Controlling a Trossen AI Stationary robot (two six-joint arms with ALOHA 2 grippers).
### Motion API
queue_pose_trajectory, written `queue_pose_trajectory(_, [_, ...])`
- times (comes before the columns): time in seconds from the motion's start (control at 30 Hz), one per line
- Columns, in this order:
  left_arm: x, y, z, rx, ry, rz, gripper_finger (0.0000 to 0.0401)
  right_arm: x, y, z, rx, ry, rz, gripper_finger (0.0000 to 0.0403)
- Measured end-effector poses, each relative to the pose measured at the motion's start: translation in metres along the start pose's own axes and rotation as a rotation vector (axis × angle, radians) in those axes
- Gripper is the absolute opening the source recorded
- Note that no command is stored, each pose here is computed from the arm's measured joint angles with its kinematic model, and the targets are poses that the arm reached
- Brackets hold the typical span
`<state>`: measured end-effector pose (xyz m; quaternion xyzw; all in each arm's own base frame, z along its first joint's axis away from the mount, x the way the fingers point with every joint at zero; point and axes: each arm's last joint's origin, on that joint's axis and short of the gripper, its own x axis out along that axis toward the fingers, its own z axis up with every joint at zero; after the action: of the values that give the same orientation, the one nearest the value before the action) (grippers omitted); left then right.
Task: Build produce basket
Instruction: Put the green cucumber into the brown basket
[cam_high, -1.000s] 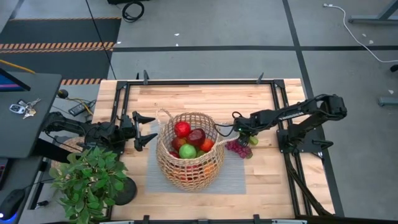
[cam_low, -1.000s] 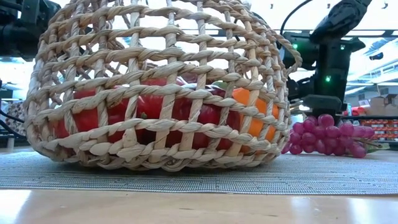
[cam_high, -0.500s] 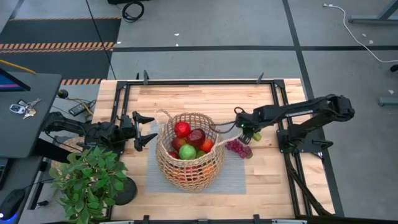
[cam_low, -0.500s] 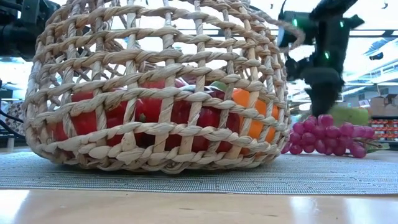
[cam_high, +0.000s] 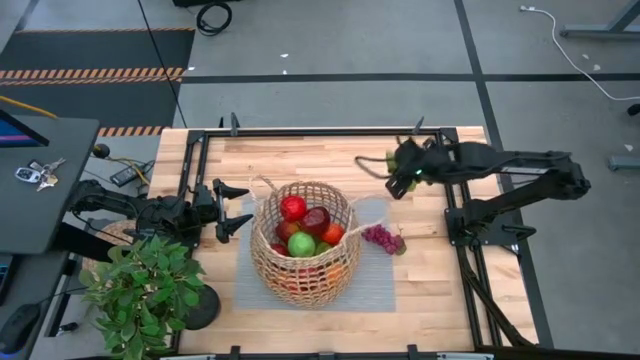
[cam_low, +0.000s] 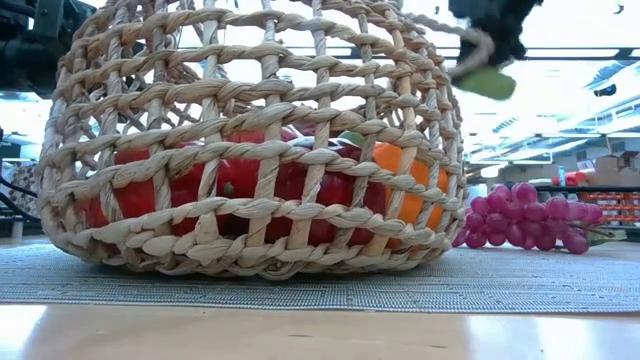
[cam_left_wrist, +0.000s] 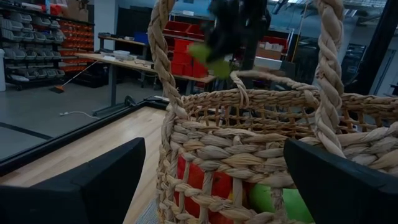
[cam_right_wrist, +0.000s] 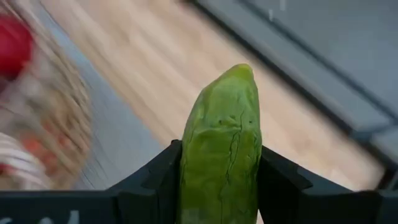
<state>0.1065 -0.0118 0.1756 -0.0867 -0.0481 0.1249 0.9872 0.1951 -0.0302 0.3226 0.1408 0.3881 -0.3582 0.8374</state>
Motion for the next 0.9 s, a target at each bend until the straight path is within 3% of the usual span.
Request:
queue_pose_trajectory(0.2, [0.000, 0.000, 0.000, 0.000, 0.000, 0.000, 0.0389, -0.059, -0.008, 0.039, 0.025, -0.273, 0.103, 0.0173])
queue_pose_trajectory(0.4, [0.000, 0.000, 0.000, 0.000, 0.000, 0.000, 0.0389, -0.101, -0.008, 0.059, 0.109, -0.515, 0.454, 0.0174])
queue_pose_trajectory(0.53, [0.000, 0.000, 0.000, 0.000, 0.000, 0.000, 0.0389, -0.110, -0.007, 0.057, 0.095, -0.531, 0.552, 0.0174])
queue_pose_trajectory(0.73, [0.000, 0.000, 0.000, 0.000, 0.000, -0.001, 0.0389, -0.110, 0.037, 0.066, -0.008, -0.578, 0.813, 0.0174])
queue_pose_trajectory(0.9, [0.000, 0.000, 0.000, 0.000, 0.000, 0.000, 0.0389, -0.110, 0.079, 0.074, -0.096, -0.744, 0.909, 0.0174])
